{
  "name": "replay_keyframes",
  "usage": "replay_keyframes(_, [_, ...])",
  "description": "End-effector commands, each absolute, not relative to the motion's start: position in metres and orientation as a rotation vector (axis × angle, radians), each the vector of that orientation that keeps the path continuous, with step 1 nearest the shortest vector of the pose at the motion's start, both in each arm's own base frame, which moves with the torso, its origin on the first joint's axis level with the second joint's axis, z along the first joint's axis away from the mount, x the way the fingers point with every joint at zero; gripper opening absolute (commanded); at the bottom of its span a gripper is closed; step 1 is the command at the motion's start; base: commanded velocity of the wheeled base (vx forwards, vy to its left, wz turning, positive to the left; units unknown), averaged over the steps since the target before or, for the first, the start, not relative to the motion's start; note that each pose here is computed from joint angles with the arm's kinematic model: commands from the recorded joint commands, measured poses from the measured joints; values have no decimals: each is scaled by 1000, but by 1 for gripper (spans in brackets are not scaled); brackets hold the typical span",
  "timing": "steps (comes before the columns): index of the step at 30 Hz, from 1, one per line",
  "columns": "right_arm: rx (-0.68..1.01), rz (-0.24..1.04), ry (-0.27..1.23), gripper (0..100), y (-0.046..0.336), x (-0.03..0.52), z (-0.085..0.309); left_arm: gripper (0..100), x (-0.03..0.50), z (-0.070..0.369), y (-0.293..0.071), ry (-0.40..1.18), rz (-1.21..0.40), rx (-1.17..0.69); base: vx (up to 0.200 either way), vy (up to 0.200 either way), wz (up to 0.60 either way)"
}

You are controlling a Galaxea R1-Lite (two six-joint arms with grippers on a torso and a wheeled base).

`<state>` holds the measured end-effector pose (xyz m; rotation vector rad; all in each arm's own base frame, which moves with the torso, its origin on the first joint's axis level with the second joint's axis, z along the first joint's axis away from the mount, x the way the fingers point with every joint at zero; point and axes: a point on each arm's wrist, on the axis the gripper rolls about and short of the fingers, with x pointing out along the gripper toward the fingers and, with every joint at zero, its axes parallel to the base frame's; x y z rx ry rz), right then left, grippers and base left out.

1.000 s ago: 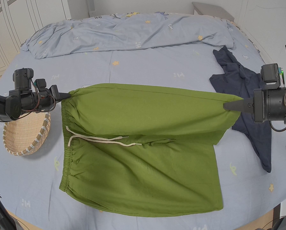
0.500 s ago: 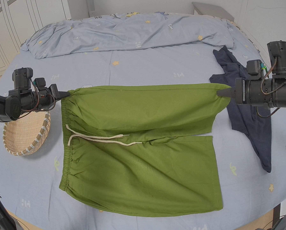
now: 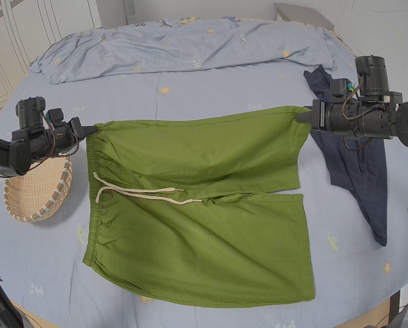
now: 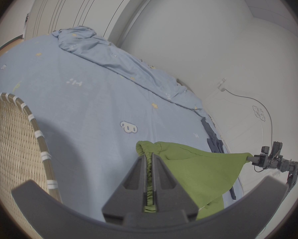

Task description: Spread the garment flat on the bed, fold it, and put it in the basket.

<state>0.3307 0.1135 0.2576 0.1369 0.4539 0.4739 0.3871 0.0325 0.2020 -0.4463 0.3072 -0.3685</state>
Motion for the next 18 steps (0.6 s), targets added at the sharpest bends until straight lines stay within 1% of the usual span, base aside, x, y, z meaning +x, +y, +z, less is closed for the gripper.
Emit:
replay_keyframes(1, [129,458,457,0,117,357,244,0,387,199,36,298,-358,-446,0,0,0])
replay_keyframes(7, [113,458,413,0,120,373,243,0,391,194,39,282,-356,-441,0,0,0])
replay_keyframes(13, [83,436,391,0,117,401,227,0,405,180,44,244,-357,-426,0,0,0])
replay_keyframes(18, [55,399,375,0,113,420,220,0,412,174,45,249,-355,-421,0,0,0])
